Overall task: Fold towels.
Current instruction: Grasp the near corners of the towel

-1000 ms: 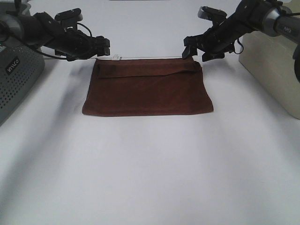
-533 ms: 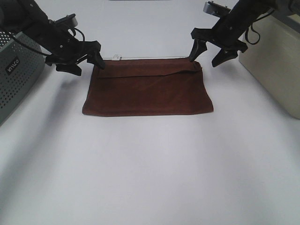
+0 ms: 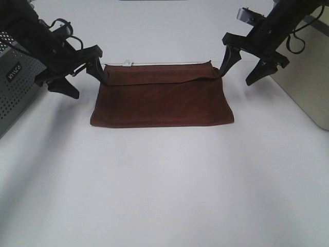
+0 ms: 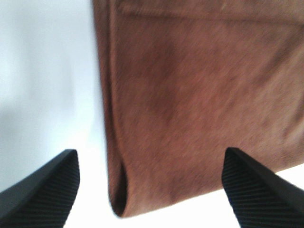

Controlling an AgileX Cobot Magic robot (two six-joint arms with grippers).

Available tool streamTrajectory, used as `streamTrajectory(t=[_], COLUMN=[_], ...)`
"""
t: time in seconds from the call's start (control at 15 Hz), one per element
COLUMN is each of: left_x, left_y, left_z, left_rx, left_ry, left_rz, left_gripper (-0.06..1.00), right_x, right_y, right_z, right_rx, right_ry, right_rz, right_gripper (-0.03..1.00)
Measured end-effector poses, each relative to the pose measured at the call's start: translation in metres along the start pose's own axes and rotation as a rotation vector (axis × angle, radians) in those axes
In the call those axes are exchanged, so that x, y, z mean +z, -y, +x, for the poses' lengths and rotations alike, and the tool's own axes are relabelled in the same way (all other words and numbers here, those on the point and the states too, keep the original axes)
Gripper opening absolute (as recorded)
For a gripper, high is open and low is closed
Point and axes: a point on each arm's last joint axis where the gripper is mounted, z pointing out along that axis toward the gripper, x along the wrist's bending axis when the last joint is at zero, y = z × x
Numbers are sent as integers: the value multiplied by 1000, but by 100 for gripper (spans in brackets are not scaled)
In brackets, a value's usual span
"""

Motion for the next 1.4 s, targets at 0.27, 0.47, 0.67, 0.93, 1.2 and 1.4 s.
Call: streamTrajectory(t=[0.27,0.47,0.67,0.93,1.2,1.4], left_x=[10,14,21,33,43,51], left_y=[41,46,46,46,41,39], left_z=[26,28,23,17,16,8], left_rx=[-76,-59,-51,-51,-67,-56], left_ry=[-73,-82,-79,-60,-26,5], left_rz=[4,9,-23,-60,-67,-50], left_gripper=[78,78,78,78,66,62], right_x=[21,37,38,41,61,68], right_y=[32,42,39,36,36,34], right_z=[-7,-11,-13,-15,-20,-19], right_rx=[27,27,11,-4,15,44], right_ry=[-33,-72,-60,-52,-97,-144], right_rz=[130,144,98,64,85,69], right_gripper=[74,74,74,74,70,60])
